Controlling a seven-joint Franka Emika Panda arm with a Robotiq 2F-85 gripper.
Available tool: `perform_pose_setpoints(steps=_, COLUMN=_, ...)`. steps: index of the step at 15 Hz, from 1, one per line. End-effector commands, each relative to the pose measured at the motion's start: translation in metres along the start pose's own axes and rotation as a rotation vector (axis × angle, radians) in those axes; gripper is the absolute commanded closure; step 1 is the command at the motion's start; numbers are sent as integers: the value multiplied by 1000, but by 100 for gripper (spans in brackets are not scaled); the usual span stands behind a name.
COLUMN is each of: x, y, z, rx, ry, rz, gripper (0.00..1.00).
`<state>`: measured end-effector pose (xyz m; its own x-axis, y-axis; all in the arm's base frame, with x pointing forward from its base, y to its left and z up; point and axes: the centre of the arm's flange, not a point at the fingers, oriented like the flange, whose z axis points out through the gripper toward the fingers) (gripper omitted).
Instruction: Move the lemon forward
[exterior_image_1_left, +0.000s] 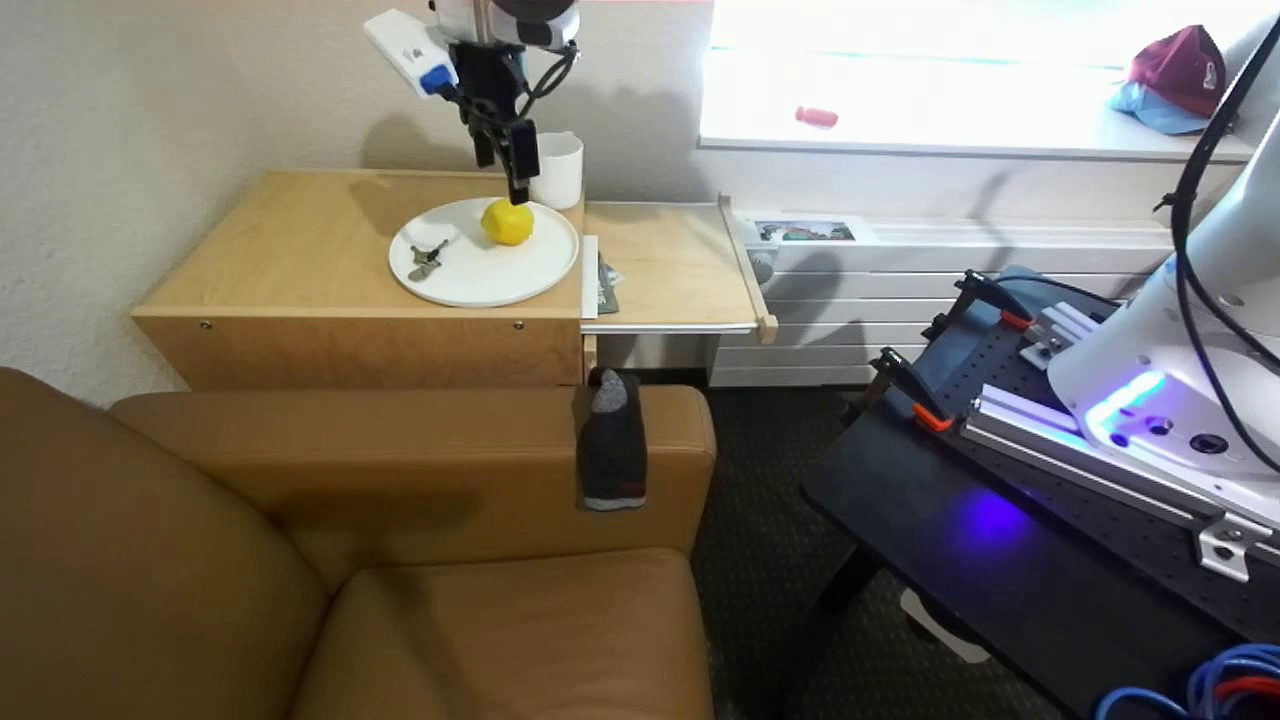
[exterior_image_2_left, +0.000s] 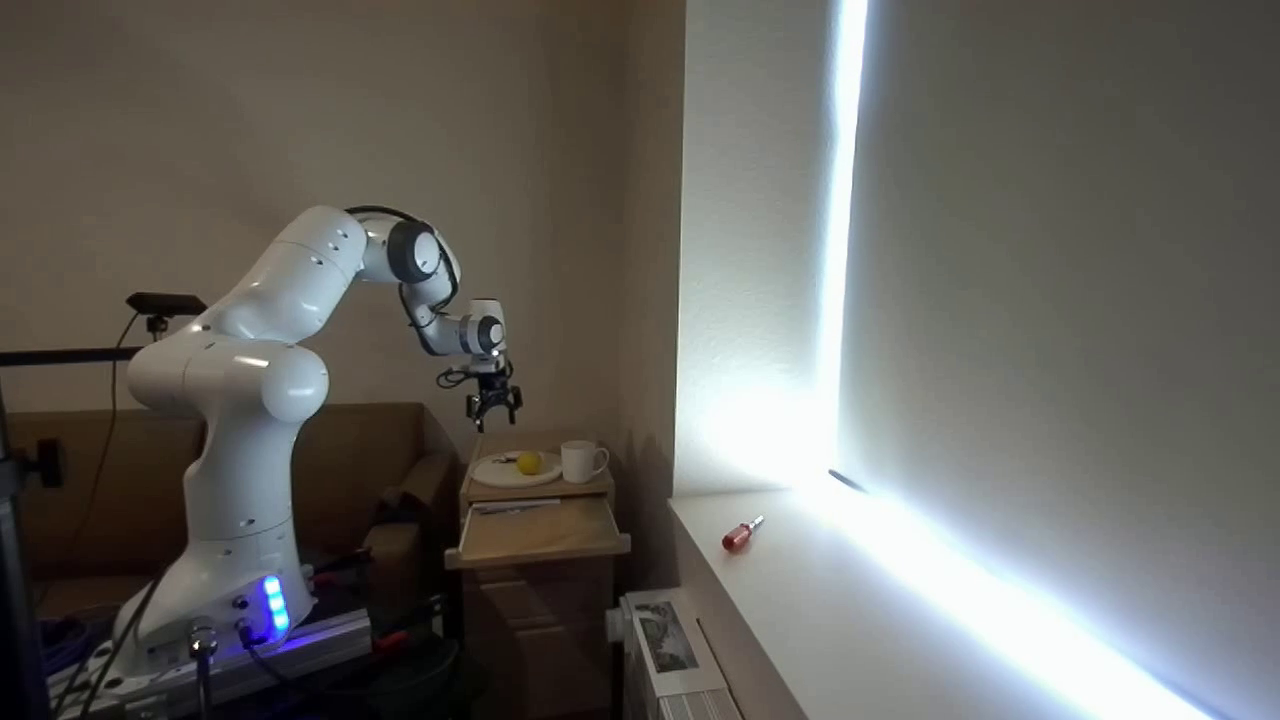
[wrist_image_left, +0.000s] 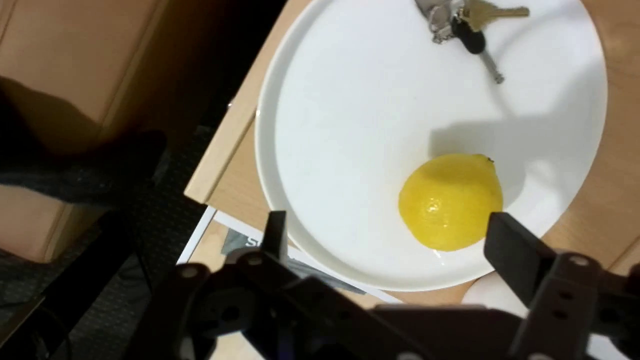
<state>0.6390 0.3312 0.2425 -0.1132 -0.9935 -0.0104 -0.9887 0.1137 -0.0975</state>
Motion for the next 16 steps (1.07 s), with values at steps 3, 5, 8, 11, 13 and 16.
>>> perform_pose_setpoints(steps=3, x=5, y=-14, z=12, rx=1, ry=-4, rz=66, gripper=0)
perform_pose_setpoints(steps=5, x=3, y=-13, z=16, rx=6, ry=19, rz=43, gripper=0)
perform_pose_setpoints(steps=8, x=7, y=-31, z=40, rx=-10, ry=-9, rz=275, gripper=0)
perform_pose_setpoints(steps=11, x=15, y=-47, z=53, rx=-4, ry=-41, rz=440, gripper=0)
perform_pose_setpoints(steps=13, x=18, y=-54, z=60, rx=15, ry=-57, rz=546, gripper=0)
perform_pose_setpoints(steps=16, x=29, y=-65, z=74, rx=77, ry=-85, rz=682, gripper=0)
